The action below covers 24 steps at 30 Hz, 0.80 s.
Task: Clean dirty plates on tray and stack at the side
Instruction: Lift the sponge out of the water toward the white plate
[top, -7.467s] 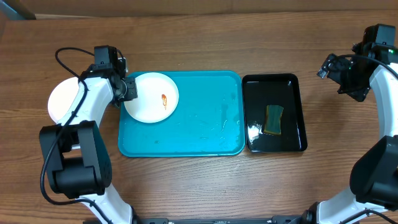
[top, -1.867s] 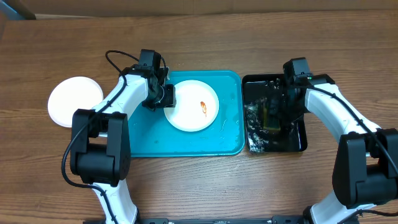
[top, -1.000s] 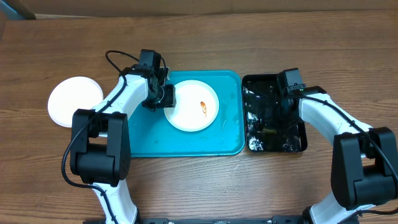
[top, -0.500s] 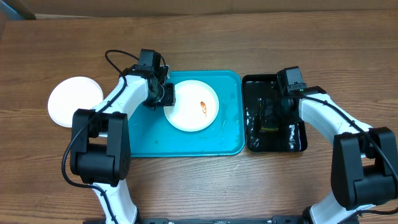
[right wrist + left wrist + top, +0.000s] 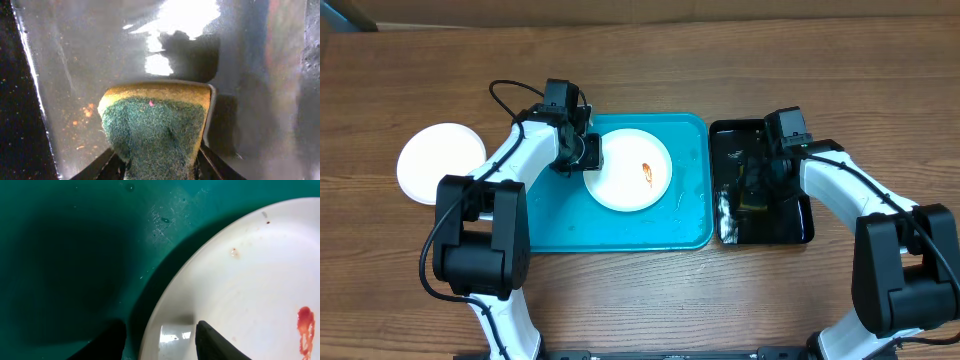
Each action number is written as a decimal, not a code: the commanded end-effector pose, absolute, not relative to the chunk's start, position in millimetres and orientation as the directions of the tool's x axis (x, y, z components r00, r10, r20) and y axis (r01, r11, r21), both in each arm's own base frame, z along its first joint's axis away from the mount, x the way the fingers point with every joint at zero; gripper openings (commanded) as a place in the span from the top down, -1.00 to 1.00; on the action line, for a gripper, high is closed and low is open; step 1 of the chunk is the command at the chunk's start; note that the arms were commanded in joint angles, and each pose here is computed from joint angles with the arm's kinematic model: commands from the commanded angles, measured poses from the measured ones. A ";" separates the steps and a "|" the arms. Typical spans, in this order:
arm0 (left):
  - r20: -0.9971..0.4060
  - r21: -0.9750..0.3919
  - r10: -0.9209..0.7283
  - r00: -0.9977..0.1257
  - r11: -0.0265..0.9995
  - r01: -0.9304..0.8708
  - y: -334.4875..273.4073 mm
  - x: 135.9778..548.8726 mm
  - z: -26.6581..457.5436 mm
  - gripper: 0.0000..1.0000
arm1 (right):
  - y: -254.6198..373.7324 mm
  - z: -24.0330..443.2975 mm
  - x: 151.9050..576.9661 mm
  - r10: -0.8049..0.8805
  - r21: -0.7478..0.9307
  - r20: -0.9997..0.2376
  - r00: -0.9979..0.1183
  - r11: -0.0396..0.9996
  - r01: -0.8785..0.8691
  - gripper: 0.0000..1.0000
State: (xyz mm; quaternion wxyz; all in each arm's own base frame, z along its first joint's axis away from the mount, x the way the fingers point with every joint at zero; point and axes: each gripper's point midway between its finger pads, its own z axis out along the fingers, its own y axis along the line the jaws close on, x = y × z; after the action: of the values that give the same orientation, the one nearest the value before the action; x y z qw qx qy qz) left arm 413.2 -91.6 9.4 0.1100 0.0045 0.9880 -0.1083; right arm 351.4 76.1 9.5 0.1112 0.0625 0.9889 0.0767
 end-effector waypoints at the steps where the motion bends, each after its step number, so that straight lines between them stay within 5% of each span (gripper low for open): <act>1: -0.173 -0.203 -0.012 -0.985 0.979 0.023 -92.0 401.5 -6.0 0.04 | 76.2 2.9 346.5 0.132 0.150 -0.206 -0.970 0.983 0.101 0.07; 4: -0.176 -0.204 -0.013 -0.984 0.979 0.024 -92.2 402.4 -5.8 0.04 | 75.6 -2.8 344.1 0.132 0.151 -0.210 -0.969 0.983 0.101 0.18; 7: -0.176 -0.203 -0.012 -0.984 0.979 0.024 -92.2 402.3 -5.9 0.05 | 75.4 -3.2 342.8 0.132 0.150 -0.207 -0.969 0.983 0.102 0.93; 14: -0.176 -0.204 -0.011 -0.984 0.979 0.026 -93.1 402.2 -5.8 0.60 | 74.2 62.4 362.3 0.119 0.131 -0.244 -0.962 0.987 0.089 0.93; 18: -0.184 -0.205 -0.011 -0.983 0.978 0.028 -93.3 404.1 -5.4 0.65 | 64.9 103.8 365.7 0.090 0.046 -0.289 -0.953 0.996 0.080 0.92; 22: -0.195 -0.206 -0.011 -0.981 0.978 0.030 -93.6 406.7 -4.8 0.45 | 53.3 116.4 360.8 0.046 -0.078 -0.306 -0.951 0.994 0.074 0.93; 24: -0.191 -0.205 -0.011 -0.982 0.978 0.029 -93.5 405.7 -5.1 0.92 | 54.5 115.4 356.1 0.023 -0.105 -0.292 -0.956 0.993 0.056 0.93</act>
State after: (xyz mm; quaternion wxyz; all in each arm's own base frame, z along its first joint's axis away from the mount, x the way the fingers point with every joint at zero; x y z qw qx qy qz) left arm 415.4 -91.8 8.4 0.1156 0.0010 0.9873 -0.1087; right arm 354.6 61.8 107.7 0.1329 0.0344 0.9904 -0.0134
